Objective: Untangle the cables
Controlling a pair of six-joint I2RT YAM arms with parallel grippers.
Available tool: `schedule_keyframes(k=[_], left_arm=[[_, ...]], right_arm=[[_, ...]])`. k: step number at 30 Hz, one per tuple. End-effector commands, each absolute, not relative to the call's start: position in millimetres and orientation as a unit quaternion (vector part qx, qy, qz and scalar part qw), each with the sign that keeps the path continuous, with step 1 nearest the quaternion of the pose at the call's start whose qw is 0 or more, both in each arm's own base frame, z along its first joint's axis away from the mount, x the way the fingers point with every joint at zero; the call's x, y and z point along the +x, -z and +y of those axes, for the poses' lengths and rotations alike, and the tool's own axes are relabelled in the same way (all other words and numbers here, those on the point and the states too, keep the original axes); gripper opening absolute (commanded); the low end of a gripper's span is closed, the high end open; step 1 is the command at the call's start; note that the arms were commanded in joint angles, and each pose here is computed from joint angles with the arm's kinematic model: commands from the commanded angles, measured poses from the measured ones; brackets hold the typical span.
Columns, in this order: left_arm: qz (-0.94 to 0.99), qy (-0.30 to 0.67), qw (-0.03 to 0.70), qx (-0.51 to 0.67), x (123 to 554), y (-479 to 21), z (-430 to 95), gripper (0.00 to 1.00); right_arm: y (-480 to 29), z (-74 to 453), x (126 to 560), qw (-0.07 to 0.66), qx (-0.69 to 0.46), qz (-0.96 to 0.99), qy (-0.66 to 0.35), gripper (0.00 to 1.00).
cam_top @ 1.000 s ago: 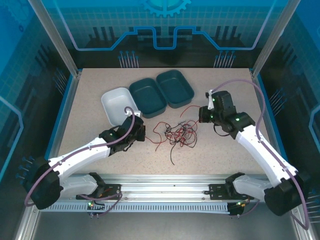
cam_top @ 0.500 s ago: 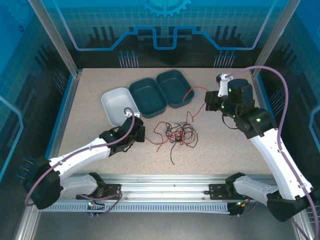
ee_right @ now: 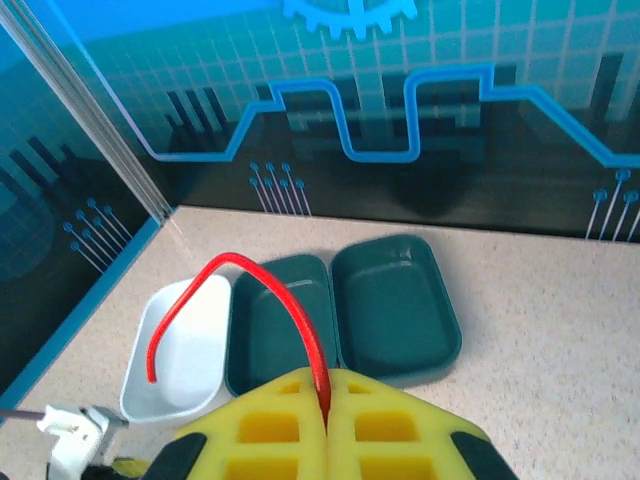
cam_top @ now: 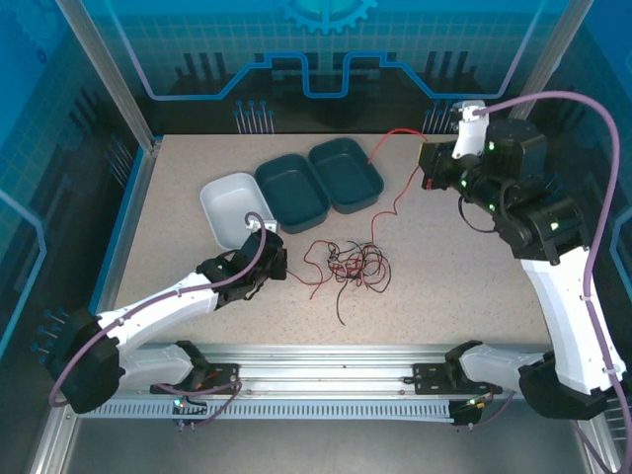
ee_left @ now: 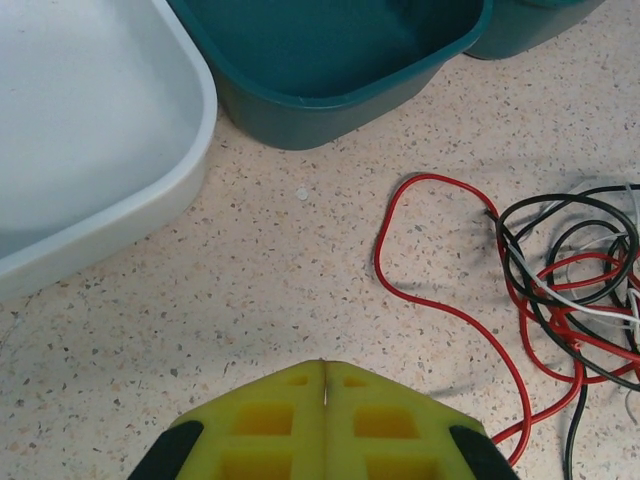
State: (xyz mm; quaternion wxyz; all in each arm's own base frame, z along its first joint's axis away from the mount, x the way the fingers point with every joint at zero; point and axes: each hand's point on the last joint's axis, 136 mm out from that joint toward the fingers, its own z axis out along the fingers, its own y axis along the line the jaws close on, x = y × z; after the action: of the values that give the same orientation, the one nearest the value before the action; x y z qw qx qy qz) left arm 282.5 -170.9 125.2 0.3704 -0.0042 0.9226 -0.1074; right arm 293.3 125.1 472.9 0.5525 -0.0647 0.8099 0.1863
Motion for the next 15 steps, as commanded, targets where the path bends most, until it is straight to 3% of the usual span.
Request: schedule_keyframes(k=[1,15], left_arm=[[0.926,0.114,0.361,-0.007,281.4,-117.1,-171.6,0.00],[0.929,0.111,0.353,-0.010,280.0,-107.7,-170.8,0.00]], right_arm=[[-498.8,127.8,281.6,0.566,-0.091,0.798,-0.187,0.00],[-596.5,127.1,271.3,0.653,-0.112,0.722,-0.201,0.00]])
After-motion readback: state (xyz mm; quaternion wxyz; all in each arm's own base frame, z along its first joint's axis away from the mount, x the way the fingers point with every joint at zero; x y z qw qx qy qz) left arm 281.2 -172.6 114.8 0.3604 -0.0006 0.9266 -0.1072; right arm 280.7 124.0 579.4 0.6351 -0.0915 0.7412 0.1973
